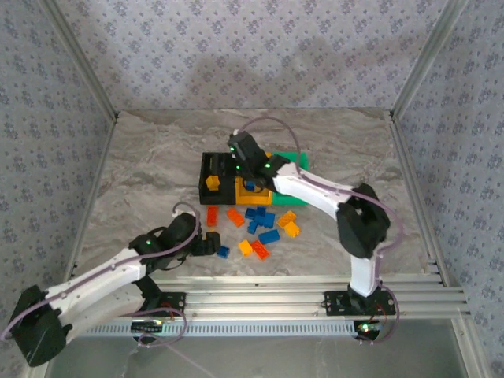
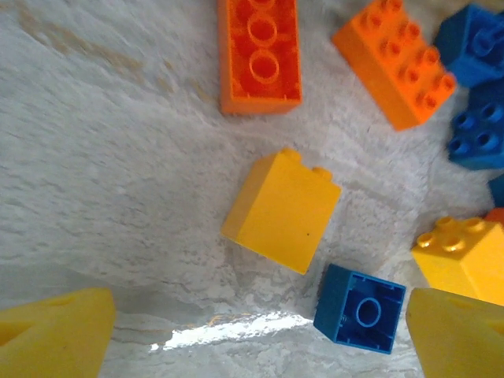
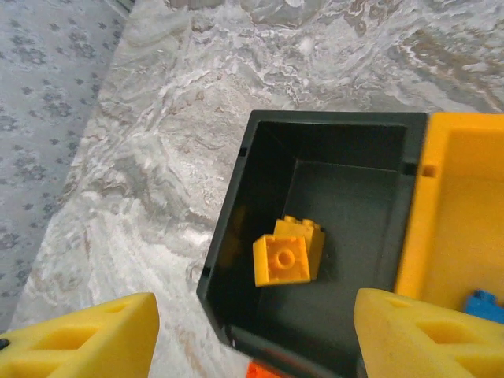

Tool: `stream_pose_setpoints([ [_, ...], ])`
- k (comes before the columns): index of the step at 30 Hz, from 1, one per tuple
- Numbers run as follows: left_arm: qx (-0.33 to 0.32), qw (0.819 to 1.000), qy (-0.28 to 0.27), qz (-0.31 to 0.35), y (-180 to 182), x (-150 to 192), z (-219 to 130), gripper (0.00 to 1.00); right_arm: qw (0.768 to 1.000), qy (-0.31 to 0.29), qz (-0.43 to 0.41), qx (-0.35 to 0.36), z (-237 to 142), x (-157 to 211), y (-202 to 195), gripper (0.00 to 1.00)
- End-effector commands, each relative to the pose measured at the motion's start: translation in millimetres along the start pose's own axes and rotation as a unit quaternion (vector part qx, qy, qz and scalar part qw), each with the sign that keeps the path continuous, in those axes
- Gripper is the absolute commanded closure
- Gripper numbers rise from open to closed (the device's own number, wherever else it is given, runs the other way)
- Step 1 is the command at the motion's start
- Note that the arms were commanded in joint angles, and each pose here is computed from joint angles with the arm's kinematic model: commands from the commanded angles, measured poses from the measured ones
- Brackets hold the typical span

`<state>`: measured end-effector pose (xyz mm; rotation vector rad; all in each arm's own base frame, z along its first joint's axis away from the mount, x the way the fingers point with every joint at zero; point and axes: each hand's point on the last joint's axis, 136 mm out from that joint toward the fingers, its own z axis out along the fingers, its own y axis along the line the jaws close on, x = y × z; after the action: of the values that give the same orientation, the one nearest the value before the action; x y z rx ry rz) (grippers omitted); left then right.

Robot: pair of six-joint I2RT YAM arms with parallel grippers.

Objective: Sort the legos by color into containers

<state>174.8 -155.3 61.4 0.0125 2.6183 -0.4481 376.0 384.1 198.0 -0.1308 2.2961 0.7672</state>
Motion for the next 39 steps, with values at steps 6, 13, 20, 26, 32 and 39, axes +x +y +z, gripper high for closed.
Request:
stream_pose_setpoints([
  [6,-0.008,0.998,0.022,0.051,-26.3,-9.8,20.1,0.14,0.998,-0.05,0.018,0.021,-63.0,13.4,-37.2,0.31],
  [13,-0.071,0.994,0.015,0.076,-16.5,-21.7,34.9,0.22,0.997,-0.065,0.034,0.031,-91.2,30.4,-58.9,0.31],
  [20,-0.101,0.99,0.037,0.093,-10.7,-17.1,50.0,0.37,0.995,-0.082,0.042,0.038,-108.3,31.3,-69.9,0.31],
  [26,-0.1,0.99,0.039,0.086,-8.5,-13.5,47.1,0.52,0.993,-0.093,0.05,0.044,-119.2,31.2,-78.3,0.31],
  [32,-0.081,0.994,0.024,0.067,-9.9,-15.7,30.2,0.66,0.992,-0.097,0.061,0.054,-123.8,36.8,-91.6,0.31],
  [39,-0.058,0.997,-0.046,0.036,-20.8,-69.6,-14.5,0.68,0.991,-0.096,0.076,0.062,-128.7,50.7,-107.2,0.31],
])
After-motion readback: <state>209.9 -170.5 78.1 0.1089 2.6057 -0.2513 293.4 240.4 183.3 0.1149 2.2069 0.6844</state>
